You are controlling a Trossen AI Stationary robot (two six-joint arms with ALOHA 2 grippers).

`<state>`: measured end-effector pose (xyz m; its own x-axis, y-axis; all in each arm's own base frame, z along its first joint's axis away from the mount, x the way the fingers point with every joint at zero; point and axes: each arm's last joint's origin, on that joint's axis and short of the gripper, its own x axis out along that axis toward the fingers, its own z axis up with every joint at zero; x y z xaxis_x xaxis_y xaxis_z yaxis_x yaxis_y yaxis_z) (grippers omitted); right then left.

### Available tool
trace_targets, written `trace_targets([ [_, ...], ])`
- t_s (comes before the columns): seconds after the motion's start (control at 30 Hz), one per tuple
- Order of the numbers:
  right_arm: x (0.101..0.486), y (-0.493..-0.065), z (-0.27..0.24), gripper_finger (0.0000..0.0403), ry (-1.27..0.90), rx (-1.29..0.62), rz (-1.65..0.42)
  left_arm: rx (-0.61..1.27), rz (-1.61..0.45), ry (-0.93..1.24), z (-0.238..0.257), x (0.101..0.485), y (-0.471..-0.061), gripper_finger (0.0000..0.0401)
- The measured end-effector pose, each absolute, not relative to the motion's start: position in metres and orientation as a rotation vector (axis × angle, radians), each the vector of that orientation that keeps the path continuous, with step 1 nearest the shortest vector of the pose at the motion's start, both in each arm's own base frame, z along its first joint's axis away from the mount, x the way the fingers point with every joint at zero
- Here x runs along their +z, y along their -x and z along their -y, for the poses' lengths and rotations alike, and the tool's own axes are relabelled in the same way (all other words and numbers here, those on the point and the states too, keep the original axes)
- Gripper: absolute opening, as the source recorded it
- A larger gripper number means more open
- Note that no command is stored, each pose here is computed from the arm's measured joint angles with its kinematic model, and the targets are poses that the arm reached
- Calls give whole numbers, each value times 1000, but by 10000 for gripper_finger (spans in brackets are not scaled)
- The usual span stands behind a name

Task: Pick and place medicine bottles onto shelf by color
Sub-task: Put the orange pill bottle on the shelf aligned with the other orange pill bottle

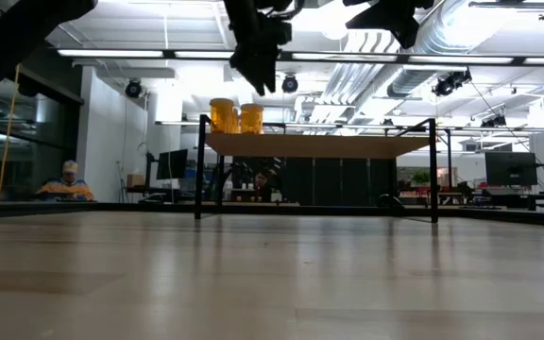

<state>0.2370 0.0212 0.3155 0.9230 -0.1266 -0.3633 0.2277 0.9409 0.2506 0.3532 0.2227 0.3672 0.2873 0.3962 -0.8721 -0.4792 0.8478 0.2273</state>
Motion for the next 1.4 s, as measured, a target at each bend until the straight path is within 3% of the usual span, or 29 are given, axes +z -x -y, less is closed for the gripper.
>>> trace_targets([
  [0.2, 315, -237, -21, 163, -293, -185, -355, 584, -1052, 78, -213, 395, -338, 280],
  [0.3, 314, -237, -21, 163, -287, -185, -362, 543, -1033, 100, -208, 404, -331, 252],
  [0.4, 313, -236, -21, 163, -283, -188, -374, 481, -1075, 156, -208, 399, -326, 183],
  [0.53, 312, -235, -21, 163, -278, -194, -393, 475, -1129, 211, -215, 378, -330, 41],
  [0.57, 311, -235, -21, 163, -277, -195, -398, 485, -1125, 223, -218, 373, -332, 22],
  [0.8, 311, -235, -21, 163, -276, -196, -401, 523, -1168, 308, -234, 350, -327, 3],
  [1.4, 311, -235, -20, 163, -265, -236, -393, 530, -1190, 284, -235, 350, -324, 0],
])
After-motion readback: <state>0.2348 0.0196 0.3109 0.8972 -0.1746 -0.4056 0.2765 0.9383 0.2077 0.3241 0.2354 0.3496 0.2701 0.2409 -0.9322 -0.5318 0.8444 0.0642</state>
